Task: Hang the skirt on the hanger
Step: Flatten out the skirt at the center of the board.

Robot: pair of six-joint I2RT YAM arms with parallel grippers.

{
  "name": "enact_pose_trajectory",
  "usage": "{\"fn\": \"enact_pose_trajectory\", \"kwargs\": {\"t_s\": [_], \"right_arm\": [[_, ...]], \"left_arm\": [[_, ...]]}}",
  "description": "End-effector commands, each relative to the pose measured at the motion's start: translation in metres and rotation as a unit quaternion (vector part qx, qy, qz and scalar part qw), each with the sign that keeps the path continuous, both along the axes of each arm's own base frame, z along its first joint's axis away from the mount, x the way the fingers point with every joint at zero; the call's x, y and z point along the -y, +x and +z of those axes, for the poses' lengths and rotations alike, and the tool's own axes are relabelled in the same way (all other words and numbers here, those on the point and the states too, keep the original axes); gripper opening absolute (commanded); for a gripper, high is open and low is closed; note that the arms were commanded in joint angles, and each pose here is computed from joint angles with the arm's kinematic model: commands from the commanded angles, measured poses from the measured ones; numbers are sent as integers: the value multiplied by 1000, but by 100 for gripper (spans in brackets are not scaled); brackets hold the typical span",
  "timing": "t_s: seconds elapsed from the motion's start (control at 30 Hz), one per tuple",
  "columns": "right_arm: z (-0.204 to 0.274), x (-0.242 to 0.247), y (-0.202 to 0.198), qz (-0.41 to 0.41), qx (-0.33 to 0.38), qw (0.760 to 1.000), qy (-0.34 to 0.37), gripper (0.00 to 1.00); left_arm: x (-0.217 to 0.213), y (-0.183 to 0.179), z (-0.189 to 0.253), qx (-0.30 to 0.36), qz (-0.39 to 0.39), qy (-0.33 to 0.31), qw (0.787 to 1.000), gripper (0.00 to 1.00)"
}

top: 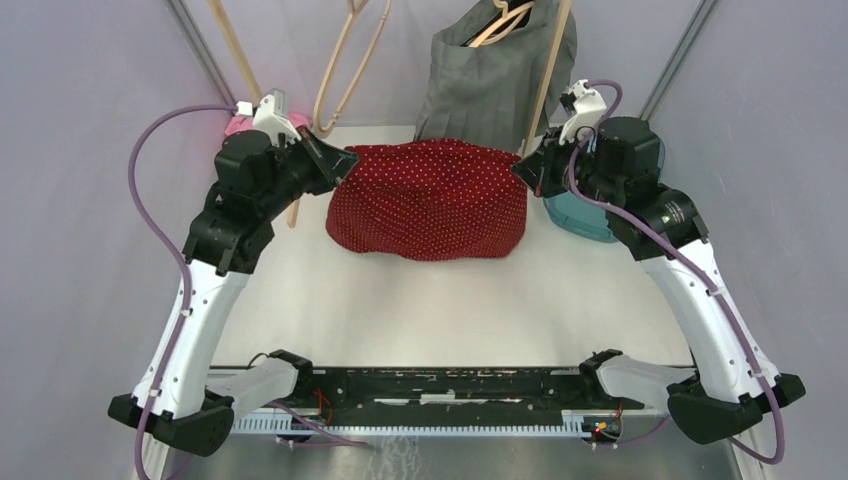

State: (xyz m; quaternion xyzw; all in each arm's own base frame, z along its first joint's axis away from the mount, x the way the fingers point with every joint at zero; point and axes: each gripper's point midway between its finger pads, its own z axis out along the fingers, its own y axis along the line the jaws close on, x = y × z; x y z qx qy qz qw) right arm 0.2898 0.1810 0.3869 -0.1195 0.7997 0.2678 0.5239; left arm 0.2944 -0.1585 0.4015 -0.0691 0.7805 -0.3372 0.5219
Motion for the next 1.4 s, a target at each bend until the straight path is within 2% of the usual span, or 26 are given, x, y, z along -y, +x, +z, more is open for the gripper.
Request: {"fn": "enact_pose_trajectory", "kwargs": {"t_s": [0.0, 0.23, 0.43, 0.63, 0.73, 0.87, 0.97, 1.0, 1.07, 1.13, 1.3, 1.37], "right_arm": [[10, -1, 9, -6, 19, 1000, -1, 1], [-10, -1, 21, -17, 9, 1000, -17, 1], [-15, -8, 57, -36, 21, 999, -29, 1], [-13, -18, 110, -57, 35, 997, -41, 1], [9, -20, 124, -56, 58, 996, -37, 1], [40, -22, 118, -40, 81, 996, -20, 1], [43, -24, 100, -19, 84, 996, -9, 1], [30, -24, 94, -15, 75, 997, -5, 1], [9, -24, 79, -2, 59, 998, 2, 1], [-25, -26, 62, 15, 28, 999, 8, 1], [-117, -28, 19, 44, -53, 997, 36, 1], [-155, -24, 6, 34, -93, 994, 35, 1]], "left_arm": [[-4, 2, 2, 11, 3, 22, 1000, 4], [-6, 9, -29, -7, 14, 28, 999, 4], [-7, 39, -34, -10, 43, 37, 998, 4], [-12, 81, -20, 6, 66, 34, 997, 4], [-13, 96, 12, 36, 59, 20, 997, 3], [-2, 84, 60, 86, 12, 5, 996, 3], [-3, 60, 62, 94, -1, -5, 996, 4], [-5, 48, 61, 100, -1, -10, 995, 4], [-9, 31, 41, 90, -2, -16, 996, 4], [-11, 16, -1, 59, -3, -22, 998, 4], [-16, -23, -132, -53, 14, -62, 997, 5], [-21, -36, -187, -104, 33, -70, 992, 9]]}}
